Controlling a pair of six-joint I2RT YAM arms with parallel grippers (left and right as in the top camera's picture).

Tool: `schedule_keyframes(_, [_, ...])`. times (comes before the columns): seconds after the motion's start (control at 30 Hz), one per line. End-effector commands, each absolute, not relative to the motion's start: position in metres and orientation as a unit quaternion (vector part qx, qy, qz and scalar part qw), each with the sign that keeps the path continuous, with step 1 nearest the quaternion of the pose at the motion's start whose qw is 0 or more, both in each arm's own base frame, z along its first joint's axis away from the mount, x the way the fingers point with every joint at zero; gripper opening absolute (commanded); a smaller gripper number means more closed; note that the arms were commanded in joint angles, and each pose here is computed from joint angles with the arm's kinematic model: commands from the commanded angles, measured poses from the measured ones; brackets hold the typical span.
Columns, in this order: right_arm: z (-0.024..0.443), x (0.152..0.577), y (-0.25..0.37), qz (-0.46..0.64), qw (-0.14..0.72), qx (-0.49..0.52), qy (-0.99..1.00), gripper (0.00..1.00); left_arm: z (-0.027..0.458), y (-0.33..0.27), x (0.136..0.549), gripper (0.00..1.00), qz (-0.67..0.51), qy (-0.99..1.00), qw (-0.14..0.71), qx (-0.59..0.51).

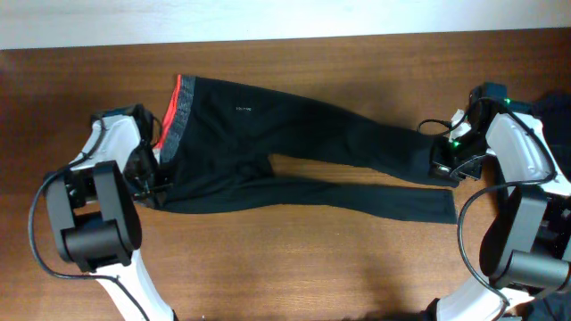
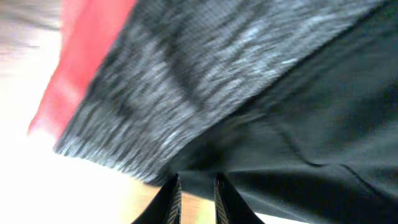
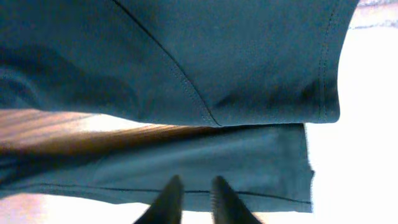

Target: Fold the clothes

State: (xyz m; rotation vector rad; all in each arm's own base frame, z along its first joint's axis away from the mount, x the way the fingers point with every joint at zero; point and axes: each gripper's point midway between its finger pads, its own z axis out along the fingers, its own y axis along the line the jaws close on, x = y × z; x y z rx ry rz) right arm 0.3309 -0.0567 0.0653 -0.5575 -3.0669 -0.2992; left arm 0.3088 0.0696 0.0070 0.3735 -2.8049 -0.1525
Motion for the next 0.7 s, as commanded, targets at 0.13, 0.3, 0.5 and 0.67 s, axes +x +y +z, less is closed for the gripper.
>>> schedule_keyframes(0.13, [0.065,0.315,-0.050,-0.100,0.039,-0.175,-0.979,0.43,0.010,0.094,0.302,0.20,-0.080,-0.971,0.156,0.160])
schedule_keyframes(0.3, [0.067,0.305,-0.046,-0.106,0.061,-0.178,-0.976,0.55,0.023,0.077,0.323,0.26,-0.030,-0.977,0.133,0.165])
schedule_keyframes(0.5, [0.072,0.302,-0.052,-0.110,0.065,-0.189,-0.973,0.61,0.076,0.058,0.364,0.30,-0.002,-0.986,0.080,0.149])
schedule_keyframes(0.67, [0.075,0.285,-0.066,-0.113,0.091,-0.220,-0.965,0.63,0.103,0.036,0.392,0.32,0.003,-0.992,0.031,0.119])
